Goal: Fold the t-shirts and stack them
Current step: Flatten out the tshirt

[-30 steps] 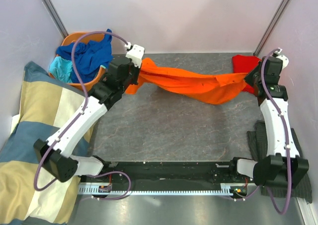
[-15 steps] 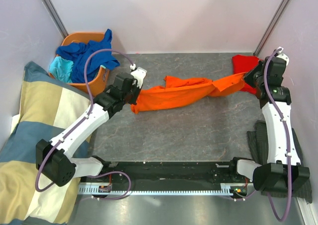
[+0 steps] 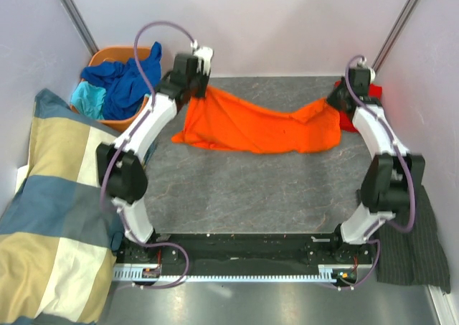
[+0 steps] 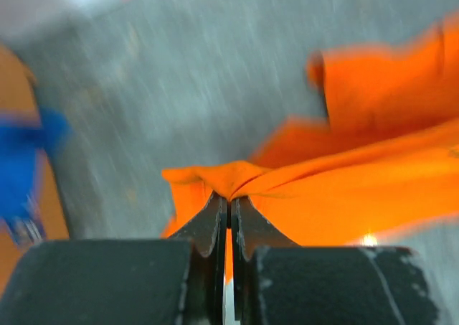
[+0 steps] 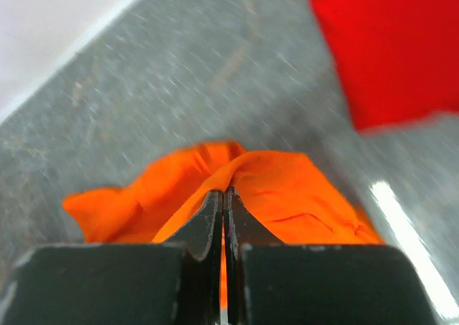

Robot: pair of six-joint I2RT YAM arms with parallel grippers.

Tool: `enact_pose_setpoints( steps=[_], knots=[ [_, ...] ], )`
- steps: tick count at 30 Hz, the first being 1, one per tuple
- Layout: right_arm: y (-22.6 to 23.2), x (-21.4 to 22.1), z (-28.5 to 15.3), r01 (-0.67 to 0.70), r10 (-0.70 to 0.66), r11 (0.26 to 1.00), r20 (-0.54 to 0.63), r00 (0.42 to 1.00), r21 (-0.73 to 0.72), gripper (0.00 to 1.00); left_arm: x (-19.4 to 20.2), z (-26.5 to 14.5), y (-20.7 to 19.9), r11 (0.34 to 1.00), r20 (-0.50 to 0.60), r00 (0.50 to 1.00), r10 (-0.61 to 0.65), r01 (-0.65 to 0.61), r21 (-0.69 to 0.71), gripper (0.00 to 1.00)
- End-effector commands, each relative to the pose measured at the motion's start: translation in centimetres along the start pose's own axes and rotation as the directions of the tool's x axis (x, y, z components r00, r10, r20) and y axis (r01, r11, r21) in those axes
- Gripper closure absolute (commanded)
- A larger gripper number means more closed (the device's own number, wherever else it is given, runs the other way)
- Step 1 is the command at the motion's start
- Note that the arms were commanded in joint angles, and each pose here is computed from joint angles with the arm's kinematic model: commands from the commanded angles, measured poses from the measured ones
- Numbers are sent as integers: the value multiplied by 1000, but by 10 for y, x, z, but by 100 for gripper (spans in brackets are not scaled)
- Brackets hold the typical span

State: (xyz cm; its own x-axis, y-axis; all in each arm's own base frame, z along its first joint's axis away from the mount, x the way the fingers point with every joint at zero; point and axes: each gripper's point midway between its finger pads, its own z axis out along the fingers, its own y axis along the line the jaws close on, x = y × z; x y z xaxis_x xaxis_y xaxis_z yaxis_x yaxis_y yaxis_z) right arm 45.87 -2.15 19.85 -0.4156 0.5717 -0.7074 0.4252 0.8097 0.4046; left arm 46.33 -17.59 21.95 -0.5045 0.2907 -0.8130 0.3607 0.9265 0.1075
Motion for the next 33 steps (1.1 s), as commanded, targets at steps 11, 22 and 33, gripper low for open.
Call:
enact_pose_setpoints(
  steps=[11,22,33],
  knots=[
    [149,-201,-116,166,32,916,480,877,-365,100,-204,-111,80,993,474,879,-47,94,-75,98],
    [101,-108,-220,179,-1,882,380,925,-435,100,-82,-213,53,981,437,883,-171,194,-8,98],
    [93,-127,-316,222,33,874,508,861,-433,100,-39,-293,12,965,440,862,-253,191,180,98]
  ],
)
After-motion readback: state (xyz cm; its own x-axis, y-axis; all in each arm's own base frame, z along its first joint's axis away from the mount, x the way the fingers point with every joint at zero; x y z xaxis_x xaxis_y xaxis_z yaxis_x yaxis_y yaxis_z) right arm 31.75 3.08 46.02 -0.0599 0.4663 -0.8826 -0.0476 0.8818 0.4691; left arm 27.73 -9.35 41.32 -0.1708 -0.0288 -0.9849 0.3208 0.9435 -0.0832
